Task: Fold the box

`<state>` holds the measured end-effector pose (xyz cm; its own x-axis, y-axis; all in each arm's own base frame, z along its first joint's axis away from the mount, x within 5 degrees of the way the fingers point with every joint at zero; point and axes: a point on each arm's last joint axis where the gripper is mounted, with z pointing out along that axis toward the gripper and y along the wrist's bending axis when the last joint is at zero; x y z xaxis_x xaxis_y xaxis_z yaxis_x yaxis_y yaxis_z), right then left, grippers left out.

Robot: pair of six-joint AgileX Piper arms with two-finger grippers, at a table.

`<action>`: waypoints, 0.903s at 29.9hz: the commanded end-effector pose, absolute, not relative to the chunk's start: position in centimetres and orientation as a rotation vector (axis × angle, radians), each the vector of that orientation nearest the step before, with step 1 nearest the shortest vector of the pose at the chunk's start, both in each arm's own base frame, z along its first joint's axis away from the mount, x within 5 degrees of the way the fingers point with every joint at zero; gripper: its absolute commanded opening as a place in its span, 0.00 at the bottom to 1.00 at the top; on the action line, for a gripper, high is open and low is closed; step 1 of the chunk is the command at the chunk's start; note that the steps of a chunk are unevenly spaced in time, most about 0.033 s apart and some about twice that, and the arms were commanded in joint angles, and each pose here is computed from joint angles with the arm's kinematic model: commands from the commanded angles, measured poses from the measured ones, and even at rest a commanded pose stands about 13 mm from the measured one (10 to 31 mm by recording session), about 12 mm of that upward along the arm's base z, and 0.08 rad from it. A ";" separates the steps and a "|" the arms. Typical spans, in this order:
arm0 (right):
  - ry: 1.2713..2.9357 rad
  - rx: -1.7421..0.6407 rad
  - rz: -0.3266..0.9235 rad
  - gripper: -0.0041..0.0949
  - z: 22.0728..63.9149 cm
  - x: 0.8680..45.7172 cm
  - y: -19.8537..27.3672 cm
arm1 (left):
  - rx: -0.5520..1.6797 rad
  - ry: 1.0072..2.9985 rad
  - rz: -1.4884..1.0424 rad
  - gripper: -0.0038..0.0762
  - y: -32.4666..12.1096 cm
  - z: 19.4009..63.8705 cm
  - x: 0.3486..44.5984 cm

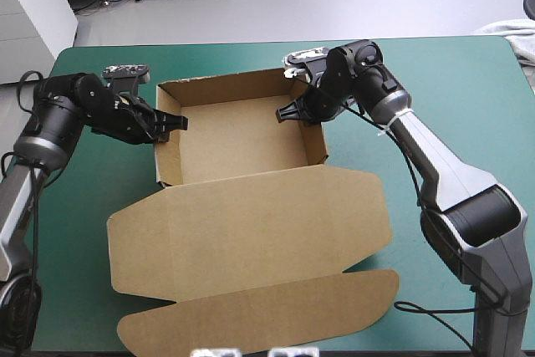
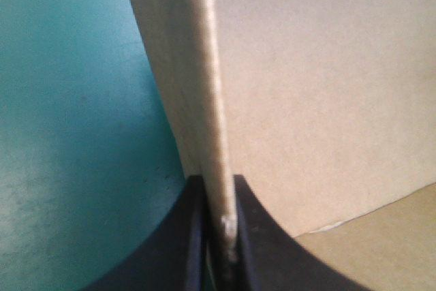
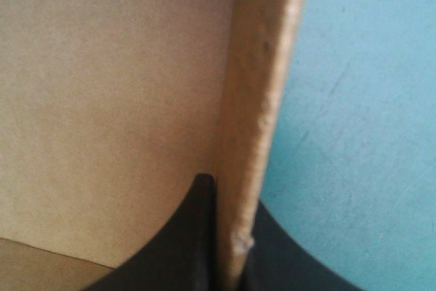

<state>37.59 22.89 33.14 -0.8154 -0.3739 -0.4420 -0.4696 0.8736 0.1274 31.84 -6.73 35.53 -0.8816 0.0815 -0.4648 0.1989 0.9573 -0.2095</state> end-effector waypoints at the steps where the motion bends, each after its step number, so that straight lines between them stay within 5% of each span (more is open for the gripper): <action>1: 2.618 -0.686 0.407 0.03 35.4 35.4 22.7 | 0.286 2.530 -0.373 0.04 -9.3 37.6 32.0; 13: 2.746 -0.643 0.355 0.03 33.0 33.6 21.4 | 0.290 2.768 -0.314 0.04 -12.1 31.3 34.6; 27: 2.701 -0.574 0.437 0.03 31.0 34.2 22.1 | 0.288 2.775 -0.307 0.04 -12.2 30.5 35.2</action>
